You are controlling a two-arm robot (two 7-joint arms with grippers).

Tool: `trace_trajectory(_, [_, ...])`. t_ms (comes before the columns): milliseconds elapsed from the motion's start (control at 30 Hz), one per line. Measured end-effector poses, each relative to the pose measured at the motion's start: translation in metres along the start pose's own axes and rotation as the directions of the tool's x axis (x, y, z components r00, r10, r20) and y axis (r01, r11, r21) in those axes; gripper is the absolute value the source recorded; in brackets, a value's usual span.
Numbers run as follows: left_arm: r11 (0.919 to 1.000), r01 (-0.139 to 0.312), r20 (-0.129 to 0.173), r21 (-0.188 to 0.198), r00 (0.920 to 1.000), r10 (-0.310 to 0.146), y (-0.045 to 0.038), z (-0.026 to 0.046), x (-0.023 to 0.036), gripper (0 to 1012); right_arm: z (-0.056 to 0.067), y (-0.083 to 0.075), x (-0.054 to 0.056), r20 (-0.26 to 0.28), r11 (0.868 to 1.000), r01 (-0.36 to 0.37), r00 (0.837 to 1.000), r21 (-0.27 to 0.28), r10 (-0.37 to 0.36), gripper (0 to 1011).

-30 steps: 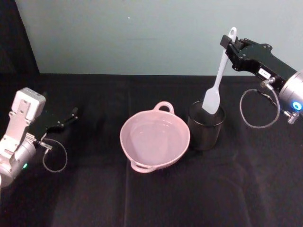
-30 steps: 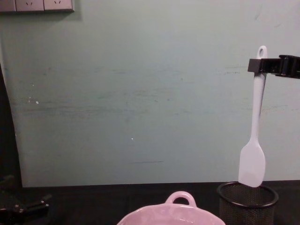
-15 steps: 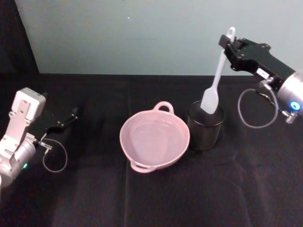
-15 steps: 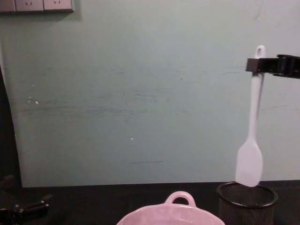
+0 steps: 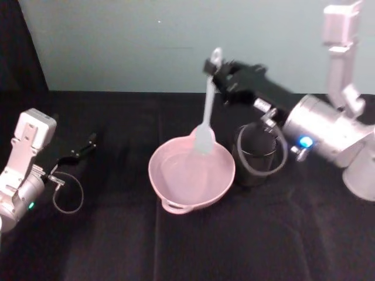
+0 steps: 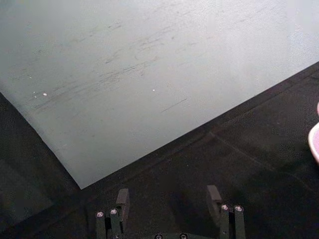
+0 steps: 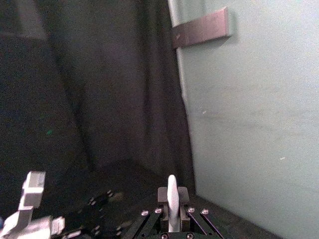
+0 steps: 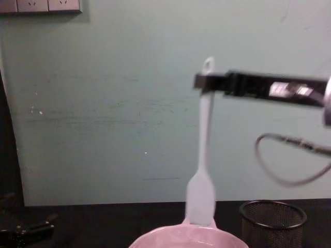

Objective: Use the one hand to pick up the spoon and stir the clear water in the bowl.

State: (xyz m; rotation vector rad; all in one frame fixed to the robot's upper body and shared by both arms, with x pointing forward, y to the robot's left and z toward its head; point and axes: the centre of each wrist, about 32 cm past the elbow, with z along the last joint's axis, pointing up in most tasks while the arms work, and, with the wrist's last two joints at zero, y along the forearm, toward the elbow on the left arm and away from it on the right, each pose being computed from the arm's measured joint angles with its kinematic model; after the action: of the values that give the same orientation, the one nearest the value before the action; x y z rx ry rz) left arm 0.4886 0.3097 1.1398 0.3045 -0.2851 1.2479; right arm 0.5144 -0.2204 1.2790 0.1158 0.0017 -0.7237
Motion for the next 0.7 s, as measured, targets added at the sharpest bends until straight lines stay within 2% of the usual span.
trace_trajectory(167, [1.0,0.0,0.0,0.0,1.0,0.0,0.0,0.0,0.0,1011,-0.026,0.008,-0.004,-0.017,0.999,-0.033,0.999,-0.037,0.033,126])
trace_trajectory(300, [1.0,0.0,0.0,0.0,1.0,0.0,0.0,0.0,0.0,1011,-0.049,0.007,-0.006,-0.001,0.996,-0.053,0.999,-0.071,0.053,126])
trace_trajectory(400, [1.0,0.0,0.0,0.0,1.0,0.0,0.0,0.0,0.0,1011,-0.06,0.006,-0.007,0.01,0.995,-0.066,0.998,-0.08,0.067,126])
trace_trajectory(600, [1.0,0.0,0.0,0.0,1.0,0.0,0.0,0.0,0.0,1011,-0.076,0.008,-0.008,0.009,0.992,-0.09,0.996,-0.087,0.091,126])
trace_trajectory(700, [1.0,0.0,0.0,0.0,1.0,0.0,0.0,0.0,0.0,1011,-0.079,0.012,-0.008,0.004,0.992,-0.097,0.995,-0.083,0.098,126])
